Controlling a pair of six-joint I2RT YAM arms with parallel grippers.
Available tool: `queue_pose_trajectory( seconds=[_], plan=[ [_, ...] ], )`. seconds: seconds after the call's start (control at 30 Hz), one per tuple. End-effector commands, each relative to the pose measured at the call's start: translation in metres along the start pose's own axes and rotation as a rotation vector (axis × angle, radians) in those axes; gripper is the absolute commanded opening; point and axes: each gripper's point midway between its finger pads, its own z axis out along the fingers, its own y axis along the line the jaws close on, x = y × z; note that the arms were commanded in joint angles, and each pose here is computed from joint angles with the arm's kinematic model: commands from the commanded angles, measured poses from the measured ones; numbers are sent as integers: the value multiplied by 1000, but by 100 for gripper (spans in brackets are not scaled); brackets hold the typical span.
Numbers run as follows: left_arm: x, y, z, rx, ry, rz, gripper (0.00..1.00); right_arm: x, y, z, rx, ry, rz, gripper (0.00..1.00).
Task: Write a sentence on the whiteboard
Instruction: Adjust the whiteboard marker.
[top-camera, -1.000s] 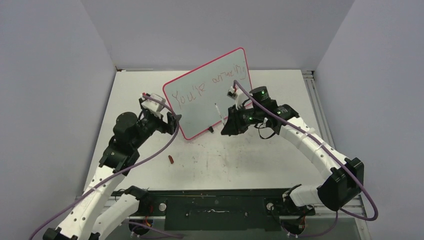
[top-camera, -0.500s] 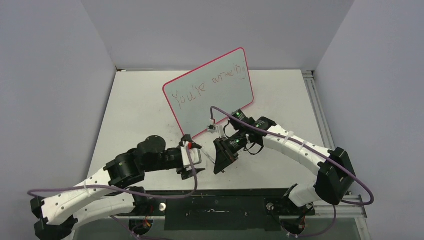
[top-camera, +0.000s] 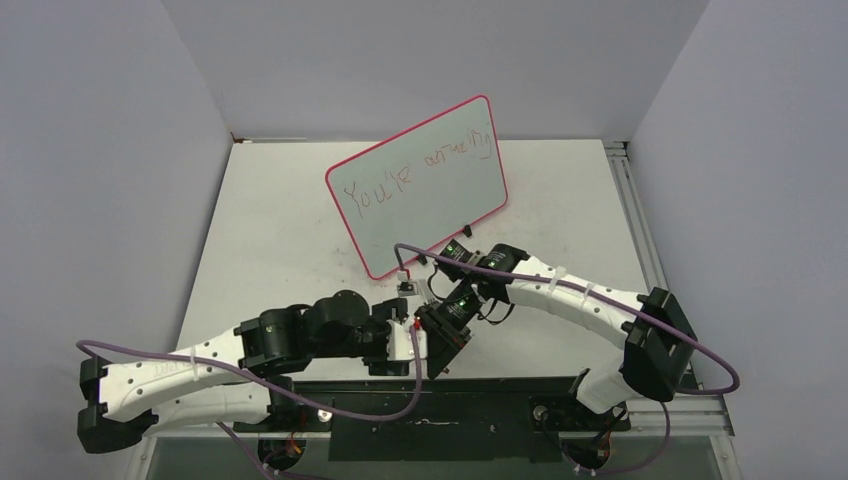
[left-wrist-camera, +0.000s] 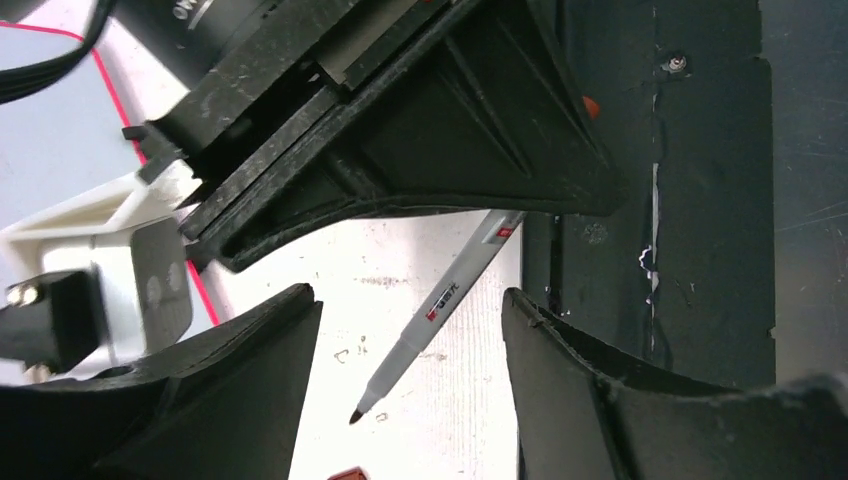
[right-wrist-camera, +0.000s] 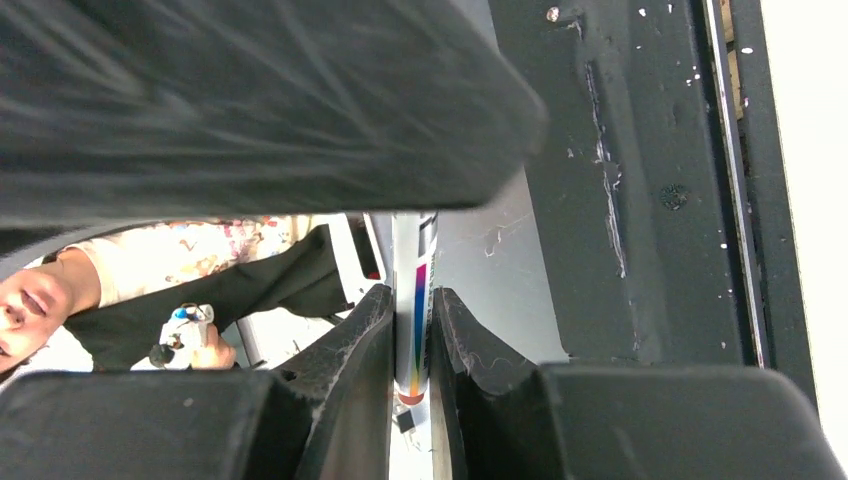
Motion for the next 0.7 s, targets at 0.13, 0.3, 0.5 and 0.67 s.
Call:
queue_pose_trajectory(
  seconds=[0.13,0.3,0.5,0.67],
  plan=[
    [-3,-18,12,92,27,-17,55,-15,22,-13,15,-42,-124,5],
    [1,-22,19,91,58,-49,34,-31,16,-30,90,-123,-140,5],
    [-3,-22,30,63,33,-137,10,-56,3,-68,147,-304,-110,6],
    [-13,-15,38,14,-28,-236,0,-67,4,-78,183,-393,-146,9]
  ],
)
